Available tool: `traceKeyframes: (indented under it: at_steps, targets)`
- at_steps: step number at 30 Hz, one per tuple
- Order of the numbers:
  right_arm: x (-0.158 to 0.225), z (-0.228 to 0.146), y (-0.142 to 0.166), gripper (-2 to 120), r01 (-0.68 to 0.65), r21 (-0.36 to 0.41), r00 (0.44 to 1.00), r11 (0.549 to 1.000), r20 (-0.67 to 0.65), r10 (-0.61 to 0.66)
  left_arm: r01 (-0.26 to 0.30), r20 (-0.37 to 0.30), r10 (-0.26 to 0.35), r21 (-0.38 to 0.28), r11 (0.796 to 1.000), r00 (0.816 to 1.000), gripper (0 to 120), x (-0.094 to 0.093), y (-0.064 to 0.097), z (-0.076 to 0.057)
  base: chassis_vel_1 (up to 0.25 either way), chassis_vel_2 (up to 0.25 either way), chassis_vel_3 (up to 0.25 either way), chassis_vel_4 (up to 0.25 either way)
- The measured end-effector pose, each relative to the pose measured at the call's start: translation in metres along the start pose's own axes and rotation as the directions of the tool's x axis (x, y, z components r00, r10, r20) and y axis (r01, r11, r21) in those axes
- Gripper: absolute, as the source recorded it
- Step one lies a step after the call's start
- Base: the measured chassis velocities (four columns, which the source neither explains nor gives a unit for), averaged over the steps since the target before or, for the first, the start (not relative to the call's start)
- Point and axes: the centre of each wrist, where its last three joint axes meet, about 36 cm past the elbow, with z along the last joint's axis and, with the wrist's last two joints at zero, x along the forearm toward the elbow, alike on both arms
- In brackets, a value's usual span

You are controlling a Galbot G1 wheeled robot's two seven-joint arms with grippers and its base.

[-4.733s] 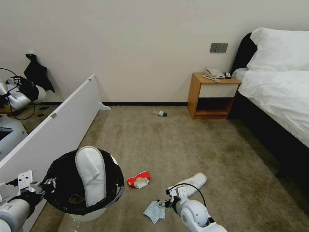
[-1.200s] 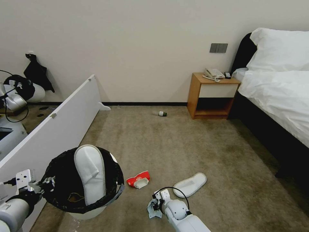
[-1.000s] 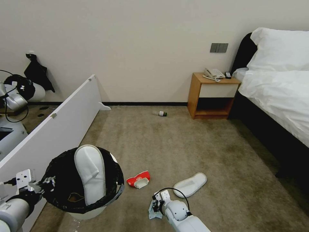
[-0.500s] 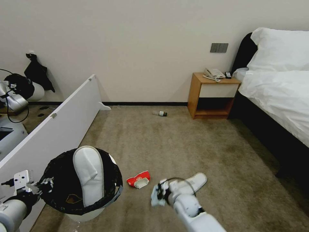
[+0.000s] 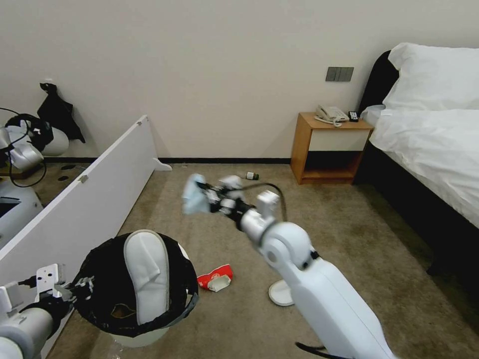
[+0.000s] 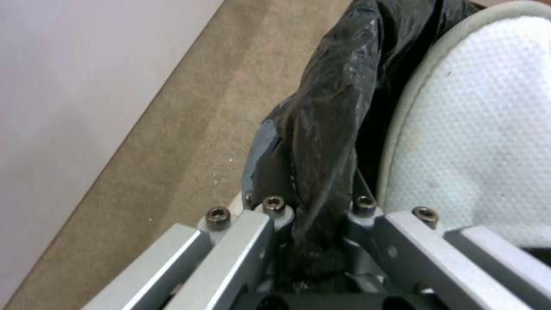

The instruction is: Pick up the trash bin, then pick up the garbage from the floor and place it into the trash bin.

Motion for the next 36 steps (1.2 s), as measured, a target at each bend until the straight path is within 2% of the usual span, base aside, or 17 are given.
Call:
traceKeyframes:
  at_steps: [5,14,27,36]
  targets:
    - [-0.023,-0.013,0.03,0,0.146,0.002,0.989,0.989,0.012,-0.146,0.002,0.001,-0.002,0.005,1.0,1.0,4,0.001,0.0,0.001,0.0,0.0,0.0,0.0]
    - [-0.021,-0.014,0.065,0,0.296,-0.025,0.955,0.955,-0.007,-0.297,0.001,0.006,-0.001,0.008,1.0,1.0,4,0.0,-0.001,0.002,0.0,0.0,0.0,0.0]
    - [0.004,-0.005,0.082,0,0.357,-0.076,0.931,0.931,-0.056,-0.362,0.008,0.012,-0.008,0.01,1.0,1.0,4,0.0,0.001,0.0,0.0,0.0,0.0,0.0]
    - [0.016,0.006,0.08,0,0.344,-0.096,0.932,0.934,-0.085,-0.352,0.009,0.018,-0.01,0.012,1.0,1.0,4,0.001,0.003,-0.002,0.0,0.0,0.0,0.0]
